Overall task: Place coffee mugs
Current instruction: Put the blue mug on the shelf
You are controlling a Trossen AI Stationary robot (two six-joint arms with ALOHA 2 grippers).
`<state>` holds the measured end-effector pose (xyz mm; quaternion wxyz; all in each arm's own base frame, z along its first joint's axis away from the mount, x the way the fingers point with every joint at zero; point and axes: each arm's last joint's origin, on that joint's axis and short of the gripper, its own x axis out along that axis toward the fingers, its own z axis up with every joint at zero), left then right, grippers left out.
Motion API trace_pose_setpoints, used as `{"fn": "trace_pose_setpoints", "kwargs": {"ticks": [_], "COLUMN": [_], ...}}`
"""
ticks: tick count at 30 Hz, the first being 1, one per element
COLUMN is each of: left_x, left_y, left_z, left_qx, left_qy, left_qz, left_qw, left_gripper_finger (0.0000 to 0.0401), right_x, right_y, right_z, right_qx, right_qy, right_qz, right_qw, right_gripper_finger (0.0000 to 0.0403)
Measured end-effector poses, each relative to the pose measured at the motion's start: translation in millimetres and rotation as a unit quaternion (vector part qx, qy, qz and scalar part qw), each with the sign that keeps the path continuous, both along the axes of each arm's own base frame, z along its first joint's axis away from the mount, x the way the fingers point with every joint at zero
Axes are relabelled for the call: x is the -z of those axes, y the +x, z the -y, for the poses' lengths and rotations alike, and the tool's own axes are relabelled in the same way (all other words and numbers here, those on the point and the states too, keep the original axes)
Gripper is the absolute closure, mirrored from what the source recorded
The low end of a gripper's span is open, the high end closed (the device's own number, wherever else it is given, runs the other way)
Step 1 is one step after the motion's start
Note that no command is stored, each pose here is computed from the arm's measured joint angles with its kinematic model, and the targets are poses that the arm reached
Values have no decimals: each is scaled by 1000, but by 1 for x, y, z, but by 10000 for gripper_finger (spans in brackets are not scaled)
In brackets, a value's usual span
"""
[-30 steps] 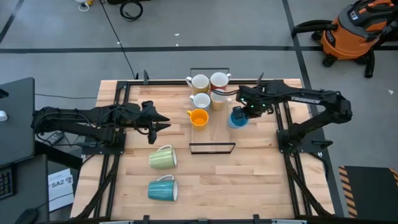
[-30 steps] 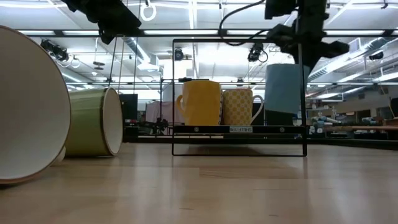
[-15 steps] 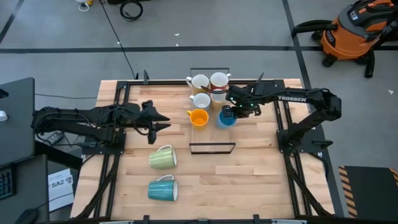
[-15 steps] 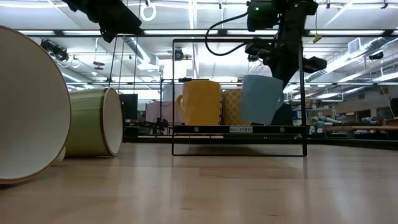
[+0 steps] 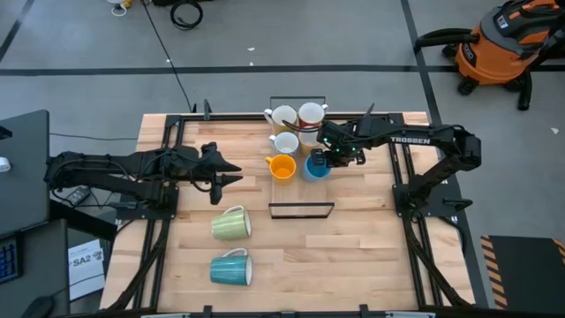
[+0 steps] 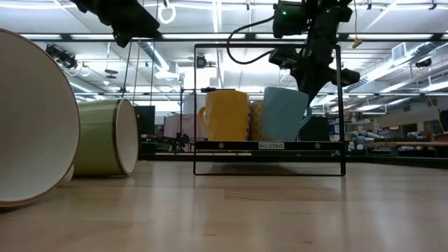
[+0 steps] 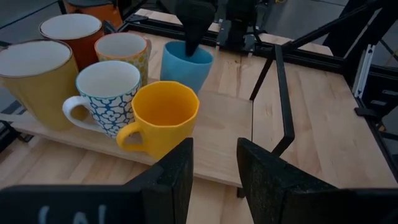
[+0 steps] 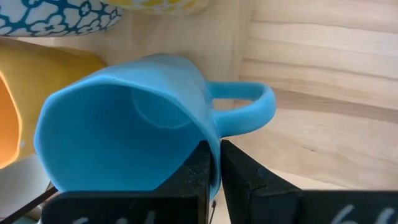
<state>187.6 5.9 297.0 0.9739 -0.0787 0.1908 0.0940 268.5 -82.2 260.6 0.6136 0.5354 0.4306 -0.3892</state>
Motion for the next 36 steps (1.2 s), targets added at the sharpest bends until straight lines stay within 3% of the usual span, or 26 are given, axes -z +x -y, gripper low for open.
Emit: {"fn": "trace_pose_setpoints", "kwargs": {"ticks": [25,36], "left_x": [0,0], "left_y": [0,0], "left_z": [0,0], "left_qx": [0,0], "left_qy": [-1,-1], "left_qz": [1,1], "left_qw": [1000,1000], "left_gripper_finger": [271,271], "right_x": [-3,-5], "right_y": [5,10], "right_z": [2,3], "right_qx": [-3,-3], "right_qy": [-12,-13], "right_qz": [30,59], "right_qw": [999,998], "right_gripper_finger": [340,289]}}
